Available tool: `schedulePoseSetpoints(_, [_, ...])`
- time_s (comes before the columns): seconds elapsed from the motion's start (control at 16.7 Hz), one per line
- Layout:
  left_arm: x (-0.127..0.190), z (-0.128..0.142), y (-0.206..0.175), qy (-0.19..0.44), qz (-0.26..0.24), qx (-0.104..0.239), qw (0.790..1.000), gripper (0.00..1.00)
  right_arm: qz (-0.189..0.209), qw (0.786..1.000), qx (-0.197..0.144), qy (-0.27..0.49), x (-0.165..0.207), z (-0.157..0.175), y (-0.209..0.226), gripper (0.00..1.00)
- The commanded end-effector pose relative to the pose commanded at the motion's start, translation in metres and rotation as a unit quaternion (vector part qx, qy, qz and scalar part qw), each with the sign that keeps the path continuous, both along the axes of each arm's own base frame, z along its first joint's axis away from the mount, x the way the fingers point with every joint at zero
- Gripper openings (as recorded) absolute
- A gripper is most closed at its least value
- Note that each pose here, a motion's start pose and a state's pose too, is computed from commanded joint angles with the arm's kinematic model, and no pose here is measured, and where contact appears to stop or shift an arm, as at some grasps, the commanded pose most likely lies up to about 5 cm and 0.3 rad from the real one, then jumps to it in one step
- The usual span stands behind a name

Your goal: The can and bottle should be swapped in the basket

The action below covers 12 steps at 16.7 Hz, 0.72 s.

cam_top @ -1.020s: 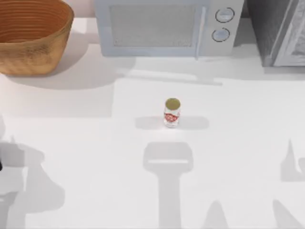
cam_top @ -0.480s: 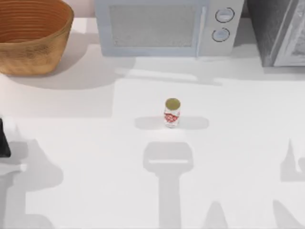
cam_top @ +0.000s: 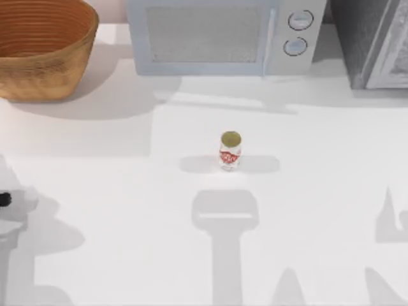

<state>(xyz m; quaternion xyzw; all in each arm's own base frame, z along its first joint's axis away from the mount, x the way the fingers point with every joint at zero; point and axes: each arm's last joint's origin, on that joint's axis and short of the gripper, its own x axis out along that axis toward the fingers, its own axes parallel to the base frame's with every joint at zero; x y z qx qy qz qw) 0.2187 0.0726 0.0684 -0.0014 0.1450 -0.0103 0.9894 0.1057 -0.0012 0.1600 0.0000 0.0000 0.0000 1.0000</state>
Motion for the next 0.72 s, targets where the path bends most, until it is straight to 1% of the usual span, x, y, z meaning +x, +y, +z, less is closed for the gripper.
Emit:
schedulePoseSetpoints(0.3, [0.0,0.0,0.0,0.0,0.0,0.0,1.0,0.02,0.0,1.0,0.0,0.0,0.0,0.0,0.0,1.0])
schedulePoseSetpoints(0.36, [0.0,0.0,0.0,0.0,0.0,0.0,1.0,0.0,0.0,1.0,0.0,0.0,0.0,0.0,0.0,1.0])
schedulePoseSetpoints(0.72, [0.0,0.0,0.0,0.0,0.0,0.0,1.0,0.0,0.0,1.0,0.0,0.0,0.0,0.0,0.0,1.0])
